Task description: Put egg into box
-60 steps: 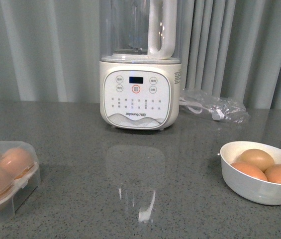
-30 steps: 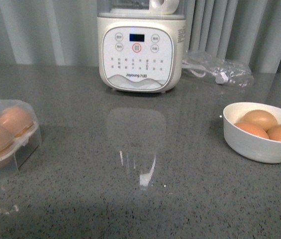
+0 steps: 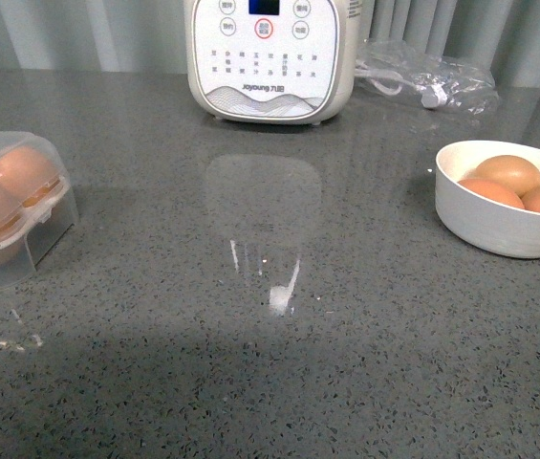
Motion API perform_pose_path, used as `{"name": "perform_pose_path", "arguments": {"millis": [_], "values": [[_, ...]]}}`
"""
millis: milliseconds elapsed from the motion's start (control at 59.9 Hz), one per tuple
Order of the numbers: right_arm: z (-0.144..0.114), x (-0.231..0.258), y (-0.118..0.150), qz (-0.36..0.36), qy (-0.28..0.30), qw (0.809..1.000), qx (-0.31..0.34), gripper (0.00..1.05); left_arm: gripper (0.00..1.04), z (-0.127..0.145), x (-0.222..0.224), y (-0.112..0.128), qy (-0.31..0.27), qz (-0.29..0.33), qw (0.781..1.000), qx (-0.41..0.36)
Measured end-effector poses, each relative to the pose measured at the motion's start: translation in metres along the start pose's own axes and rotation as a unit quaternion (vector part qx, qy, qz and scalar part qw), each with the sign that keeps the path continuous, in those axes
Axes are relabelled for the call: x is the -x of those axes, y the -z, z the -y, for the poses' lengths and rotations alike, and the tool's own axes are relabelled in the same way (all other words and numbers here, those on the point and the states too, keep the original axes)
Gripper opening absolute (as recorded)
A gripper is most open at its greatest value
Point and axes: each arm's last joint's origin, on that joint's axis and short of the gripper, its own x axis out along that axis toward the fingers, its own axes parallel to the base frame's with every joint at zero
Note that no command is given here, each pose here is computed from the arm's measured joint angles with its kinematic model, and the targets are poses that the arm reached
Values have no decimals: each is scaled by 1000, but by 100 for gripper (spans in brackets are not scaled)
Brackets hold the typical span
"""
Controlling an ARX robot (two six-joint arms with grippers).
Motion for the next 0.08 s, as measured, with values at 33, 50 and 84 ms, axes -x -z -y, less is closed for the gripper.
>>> {"name": "perform_pose_path", "arguments": {"millis": [33, 50, 84], "values": [[0, 0, 0, 0, 0, 1000, 0, 98, 98, 0, 0, 0, 0, 0, 1000, 0], [0, 0, 0, 0, 0, 1000, 0, 98, 98, 0, 0, 0, 0, 0, 1000, 0], [0, 0, 0, 0, 0, 1000, 0, 98, 98, 0, 0, 0, 0, 0, 1000, 0]]}}
